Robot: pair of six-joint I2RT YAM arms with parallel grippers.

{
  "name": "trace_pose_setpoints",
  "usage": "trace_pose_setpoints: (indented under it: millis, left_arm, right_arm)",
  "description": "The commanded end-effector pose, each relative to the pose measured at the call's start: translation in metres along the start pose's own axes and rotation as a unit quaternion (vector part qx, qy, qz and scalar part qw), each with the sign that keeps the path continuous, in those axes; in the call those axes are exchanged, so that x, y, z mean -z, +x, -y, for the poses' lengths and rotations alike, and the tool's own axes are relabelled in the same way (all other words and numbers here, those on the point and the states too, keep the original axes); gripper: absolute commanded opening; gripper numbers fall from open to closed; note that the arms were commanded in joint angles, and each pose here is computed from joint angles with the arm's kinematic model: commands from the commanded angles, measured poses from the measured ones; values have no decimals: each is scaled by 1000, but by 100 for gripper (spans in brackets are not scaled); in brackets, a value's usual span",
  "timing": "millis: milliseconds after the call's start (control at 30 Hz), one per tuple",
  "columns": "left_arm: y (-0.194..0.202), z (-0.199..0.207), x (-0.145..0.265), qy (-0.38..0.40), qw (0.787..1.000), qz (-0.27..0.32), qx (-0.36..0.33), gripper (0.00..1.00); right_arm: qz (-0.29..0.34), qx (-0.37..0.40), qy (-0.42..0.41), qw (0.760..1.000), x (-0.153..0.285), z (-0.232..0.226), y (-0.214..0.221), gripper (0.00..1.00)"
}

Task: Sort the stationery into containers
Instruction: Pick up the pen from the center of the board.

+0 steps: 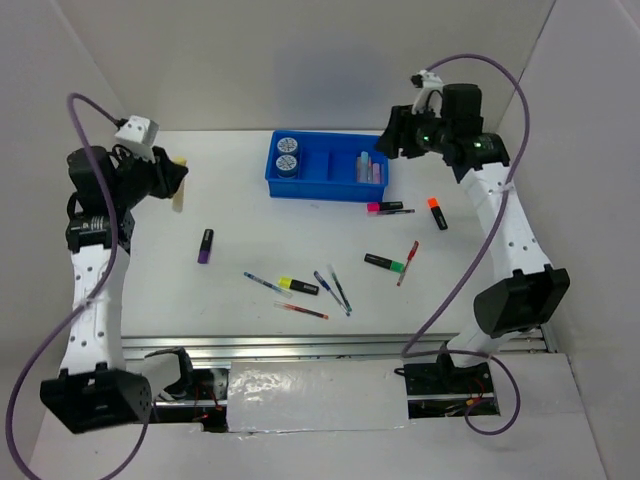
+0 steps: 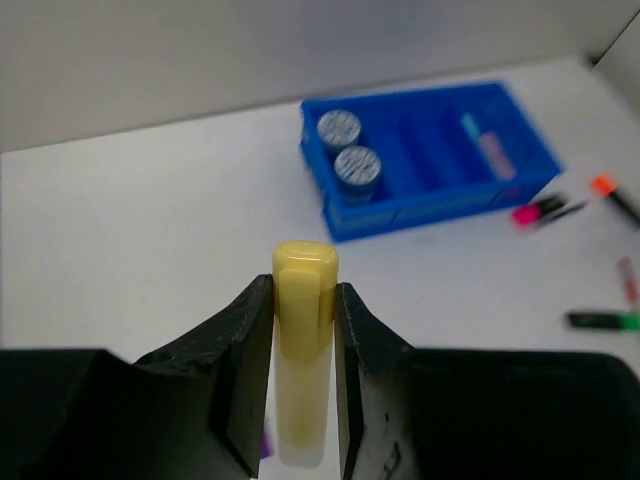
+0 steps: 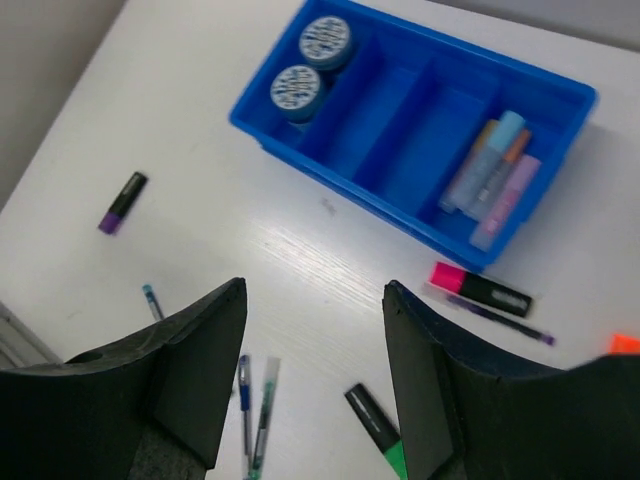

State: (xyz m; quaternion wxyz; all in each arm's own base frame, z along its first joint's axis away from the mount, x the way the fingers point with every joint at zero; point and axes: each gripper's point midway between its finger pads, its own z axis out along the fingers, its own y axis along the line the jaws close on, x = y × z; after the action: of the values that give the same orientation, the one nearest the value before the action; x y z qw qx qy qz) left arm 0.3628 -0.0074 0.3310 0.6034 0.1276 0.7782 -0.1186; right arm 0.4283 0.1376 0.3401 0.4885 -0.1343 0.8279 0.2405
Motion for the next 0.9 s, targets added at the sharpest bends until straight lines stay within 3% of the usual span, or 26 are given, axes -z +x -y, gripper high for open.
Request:
trace_pose_setpoints:
  millis: [0,167,333,433,533,867]
  left_arm:
    - [-54,7,-7,-53,967,99,230,0]
    - [-64,16,-17,-68,922,113,363,0]
    - [-56,28,-29,-62,897,115,422,0]
    - [-54,30,-31,-54,879,126,457,0]
    - [-45,35,-33,-45,872,117,473,0]
    - [-50,45,-33,-21,877,110,467,0]
  right_arm:
    - [42,28,-60,997,-8,-56,-18,64]
    - [30,38,-145,988,-33,-152,-18,65]
    - [23,35,-214,976,-46,-241,-15,67]
    - [7,15,-228,974,-59,-265,-4,80]
    - [-6,9,-231,973,-72,-281,9,81]
    - [-56,28,-251,966,-109,-308,55,77]
